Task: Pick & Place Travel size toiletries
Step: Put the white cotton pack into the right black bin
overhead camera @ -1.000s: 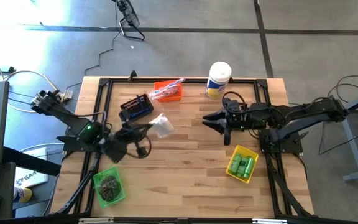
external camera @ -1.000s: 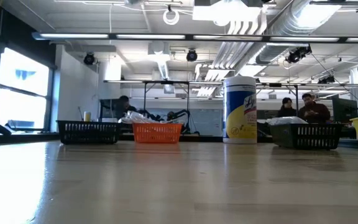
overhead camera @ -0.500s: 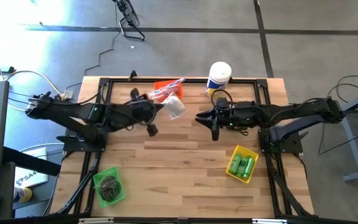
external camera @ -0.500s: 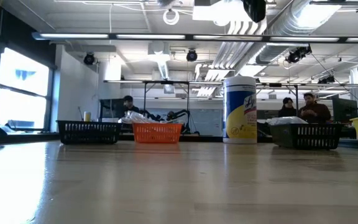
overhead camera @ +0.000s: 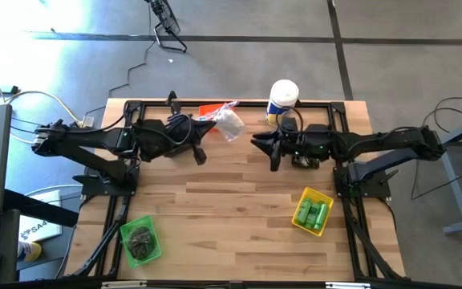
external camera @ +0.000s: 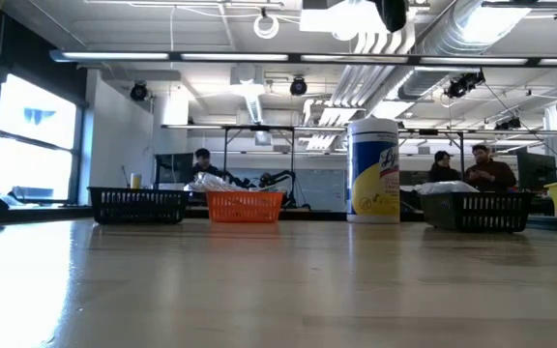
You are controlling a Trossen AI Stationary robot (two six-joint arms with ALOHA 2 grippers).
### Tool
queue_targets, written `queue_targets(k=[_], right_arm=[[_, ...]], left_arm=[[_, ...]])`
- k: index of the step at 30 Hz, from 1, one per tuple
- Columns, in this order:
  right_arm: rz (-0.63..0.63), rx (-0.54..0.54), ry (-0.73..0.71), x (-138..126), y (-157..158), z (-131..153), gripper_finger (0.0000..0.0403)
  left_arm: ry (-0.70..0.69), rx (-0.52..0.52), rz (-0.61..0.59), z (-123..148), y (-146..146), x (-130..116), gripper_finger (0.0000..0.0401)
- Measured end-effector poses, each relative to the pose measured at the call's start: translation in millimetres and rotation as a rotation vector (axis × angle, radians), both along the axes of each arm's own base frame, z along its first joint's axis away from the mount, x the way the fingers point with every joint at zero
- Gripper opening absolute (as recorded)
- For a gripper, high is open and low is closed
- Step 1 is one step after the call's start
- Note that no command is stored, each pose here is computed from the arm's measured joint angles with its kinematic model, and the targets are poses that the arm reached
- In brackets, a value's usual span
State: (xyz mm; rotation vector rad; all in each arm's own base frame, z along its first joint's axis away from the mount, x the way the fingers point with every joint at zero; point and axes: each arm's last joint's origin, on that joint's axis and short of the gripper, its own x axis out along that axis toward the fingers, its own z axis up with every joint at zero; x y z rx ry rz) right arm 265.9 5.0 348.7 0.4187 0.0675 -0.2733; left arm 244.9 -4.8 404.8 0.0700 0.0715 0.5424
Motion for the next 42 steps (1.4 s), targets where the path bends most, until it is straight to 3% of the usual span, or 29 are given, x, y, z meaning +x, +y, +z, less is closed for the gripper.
queue_targets(k=[13,24,28,33,42], right_arm=[[0.085,-0.075,0.027,19,-3,-12,0.0110],[0.082,-0.060,-0.029,38,-3,-21,0.0280],[0.074,-0.061,-0.077,51,-5,-28,0.0316],[0.058,-0.064,-0.166,61,-8,-29,0.0320],[0.048,-0.108,-0.203,63,-11,-27,0.0284]], left_arm=[[0.001,0.005,-0.002,-1,-1,3,0.0000],[0.001,0.005,-0.002,-1,-1,3,0.0000],[0.005,0.005,-0.002,-2,-1,3,0.0000],[0.009,0.005,-0.002,-2,-1,3,0.0000],[0.027,-0.004,-0.001,-4,-1,3,0.0000]])
